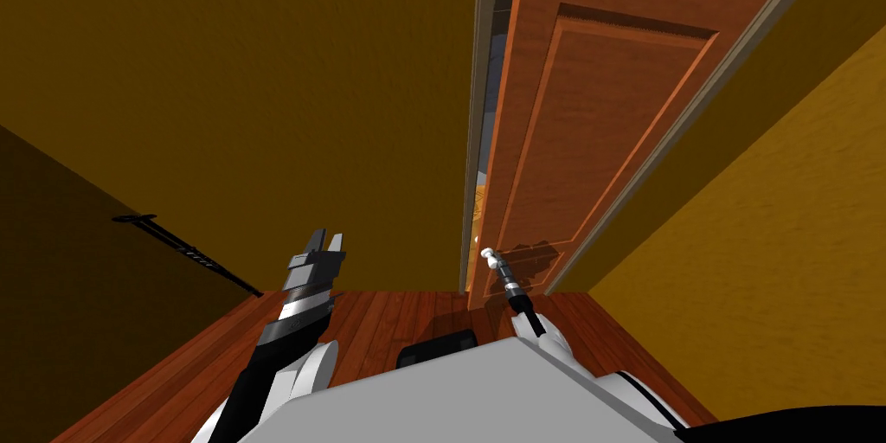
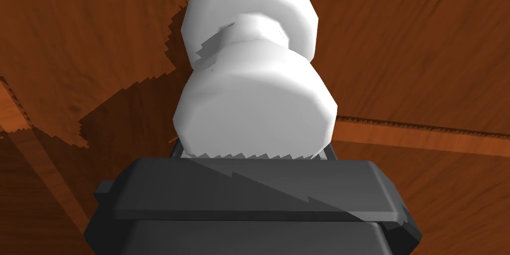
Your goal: Pull the door open
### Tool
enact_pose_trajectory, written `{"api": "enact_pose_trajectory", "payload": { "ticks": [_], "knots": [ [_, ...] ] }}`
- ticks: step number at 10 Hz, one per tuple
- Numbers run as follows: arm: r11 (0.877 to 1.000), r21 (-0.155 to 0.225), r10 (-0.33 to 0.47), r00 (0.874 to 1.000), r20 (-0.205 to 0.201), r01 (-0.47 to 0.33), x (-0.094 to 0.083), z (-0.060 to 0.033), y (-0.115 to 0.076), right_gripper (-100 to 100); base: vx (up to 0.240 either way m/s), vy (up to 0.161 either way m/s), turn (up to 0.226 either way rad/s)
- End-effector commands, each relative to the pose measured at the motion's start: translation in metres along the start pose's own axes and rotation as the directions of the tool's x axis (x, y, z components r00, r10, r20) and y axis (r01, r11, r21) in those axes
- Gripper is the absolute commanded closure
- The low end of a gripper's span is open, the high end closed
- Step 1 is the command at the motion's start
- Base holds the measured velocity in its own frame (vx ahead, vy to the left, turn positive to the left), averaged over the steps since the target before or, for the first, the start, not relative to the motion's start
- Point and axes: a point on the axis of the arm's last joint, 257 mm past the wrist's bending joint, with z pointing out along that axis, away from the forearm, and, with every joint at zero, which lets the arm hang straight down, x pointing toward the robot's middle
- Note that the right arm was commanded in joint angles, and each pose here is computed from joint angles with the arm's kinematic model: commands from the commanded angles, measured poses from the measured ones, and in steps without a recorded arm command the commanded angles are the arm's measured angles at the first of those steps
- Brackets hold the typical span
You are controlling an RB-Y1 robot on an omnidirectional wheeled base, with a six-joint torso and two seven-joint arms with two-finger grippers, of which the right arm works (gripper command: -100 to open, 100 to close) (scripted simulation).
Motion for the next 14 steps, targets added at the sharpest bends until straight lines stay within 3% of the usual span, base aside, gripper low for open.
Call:
{"api": "enact_pose_trajectory", "payload": {
  "ticks": [1, 6, 7, 8, 9, 11, 12, 13, 14],
  "knots": [
    [0.997, -0.008, 0.078, 0.997, -0.017, -0.078, 0.0194, 0.0026, 0.0011, 100, -0.053, -0.019, 0.09],
    [0.982, -0.005, 0.19, 0.982, -0.005, -0.19, 0.021, 0.0051, 0.0012, 100, -0.049, -0.023, 0.043],
    [0.971, -0.005, 0.239, 0.971, 0.0, -0.239, 0.0218, 0.0063, 0.0012, 100, -0.048, -0.025, 0.048],
    [0.97, -0.005, 0.243, 0.97, 0.0, -0.243, 0.0218, 0.0063, 0.0012, 100, -0.042, -0.022, 0.029],
    [0.956, -0.005, 0.292, 0.956, 0.006, -0.292, 0.0227, 0.0075, 0.0012, 100, -0.062, -0.027, 0.076],
    [0.955, -0.005, 0.296, 0.955, 0.006, -0.296, 0.0227, 0.0075, 0.0012, 100, -0.032, -0.021, 0.01],
    [0.938, -0.006, 0.347, 0.938, 0.012, -0.347, 0.0237, 0.0087, 0.0012, 100, -0.028, -0.01, 0.06],
    [0.938, -0.001, 0.346, 0.938, 0.014, -0.346, 0.0233, 0.0075, -0.0008, 100, -0.031, -0.007, 0.021],
    [0.918, -0.007, 0.397, 0.917, 0.017, -0.397, 0.0246, 0.0099, 0.0011, 100, -0.055, -0.025, 0.07]
  ]
}}
